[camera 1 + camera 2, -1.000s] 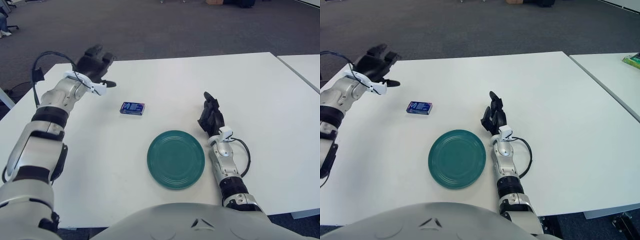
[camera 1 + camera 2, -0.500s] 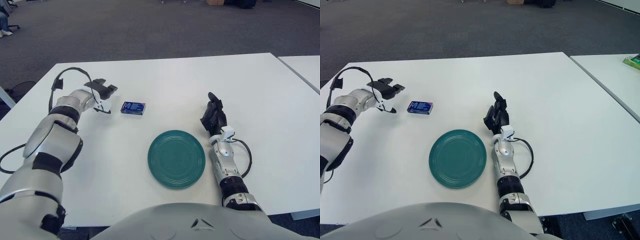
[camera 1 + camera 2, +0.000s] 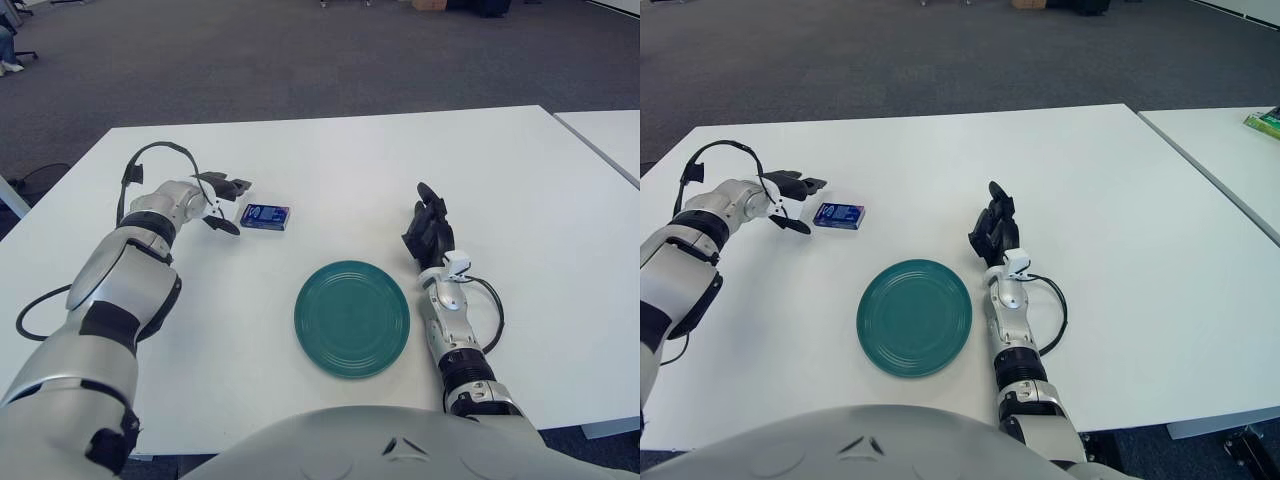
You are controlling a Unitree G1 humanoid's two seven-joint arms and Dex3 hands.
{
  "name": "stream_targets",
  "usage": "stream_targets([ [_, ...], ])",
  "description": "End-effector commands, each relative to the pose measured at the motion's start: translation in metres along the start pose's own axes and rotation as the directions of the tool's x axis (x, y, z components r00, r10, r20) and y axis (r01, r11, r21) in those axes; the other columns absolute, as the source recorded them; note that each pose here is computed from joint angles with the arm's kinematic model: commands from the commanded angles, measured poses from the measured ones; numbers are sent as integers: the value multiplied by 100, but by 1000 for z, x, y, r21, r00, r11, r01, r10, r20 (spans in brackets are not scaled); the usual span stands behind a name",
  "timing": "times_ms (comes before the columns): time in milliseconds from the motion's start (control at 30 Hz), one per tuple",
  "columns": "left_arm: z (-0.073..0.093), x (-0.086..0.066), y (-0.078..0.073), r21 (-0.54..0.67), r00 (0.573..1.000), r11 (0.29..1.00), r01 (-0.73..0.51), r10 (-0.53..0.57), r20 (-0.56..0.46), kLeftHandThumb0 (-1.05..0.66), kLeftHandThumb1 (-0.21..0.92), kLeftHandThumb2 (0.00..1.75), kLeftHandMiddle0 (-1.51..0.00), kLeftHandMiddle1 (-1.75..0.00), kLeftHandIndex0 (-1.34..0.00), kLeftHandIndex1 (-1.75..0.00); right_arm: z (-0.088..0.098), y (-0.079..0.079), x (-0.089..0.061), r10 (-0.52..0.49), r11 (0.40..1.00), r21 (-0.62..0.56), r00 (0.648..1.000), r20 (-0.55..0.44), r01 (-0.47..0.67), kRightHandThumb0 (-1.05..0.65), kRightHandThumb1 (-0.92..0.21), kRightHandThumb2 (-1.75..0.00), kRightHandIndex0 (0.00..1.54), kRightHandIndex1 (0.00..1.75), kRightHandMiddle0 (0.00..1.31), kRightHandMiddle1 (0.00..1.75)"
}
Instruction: Put the gum into the plate.
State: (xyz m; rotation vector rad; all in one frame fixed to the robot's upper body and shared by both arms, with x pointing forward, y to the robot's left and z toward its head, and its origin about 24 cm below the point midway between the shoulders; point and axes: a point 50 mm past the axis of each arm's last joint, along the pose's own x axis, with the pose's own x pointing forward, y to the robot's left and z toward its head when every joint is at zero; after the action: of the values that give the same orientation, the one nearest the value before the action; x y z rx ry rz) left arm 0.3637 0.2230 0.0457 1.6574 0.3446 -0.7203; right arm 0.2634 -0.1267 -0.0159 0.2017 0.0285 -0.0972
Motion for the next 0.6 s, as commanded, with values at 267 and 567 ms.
stream_targets([
  [267, 1, -1, 11, -111, 999, 993, -35, 38, 22, -105, 92, 31, 0, 0, 0, -25, -40, -15, -25, -70, 998, -16, 972, -222, 68, -70, -92, -87, 9, 0, 0, 49],
  [567, -1, -4, 17, -152, 999, 988, -26, 31, 36, -105, 92, 30, 0, 0, 0, -23, -43, -16, -24, -91, 996, -14, 967, -237, 90, -71, -92, -84, 12, 1, 0, 58],
])
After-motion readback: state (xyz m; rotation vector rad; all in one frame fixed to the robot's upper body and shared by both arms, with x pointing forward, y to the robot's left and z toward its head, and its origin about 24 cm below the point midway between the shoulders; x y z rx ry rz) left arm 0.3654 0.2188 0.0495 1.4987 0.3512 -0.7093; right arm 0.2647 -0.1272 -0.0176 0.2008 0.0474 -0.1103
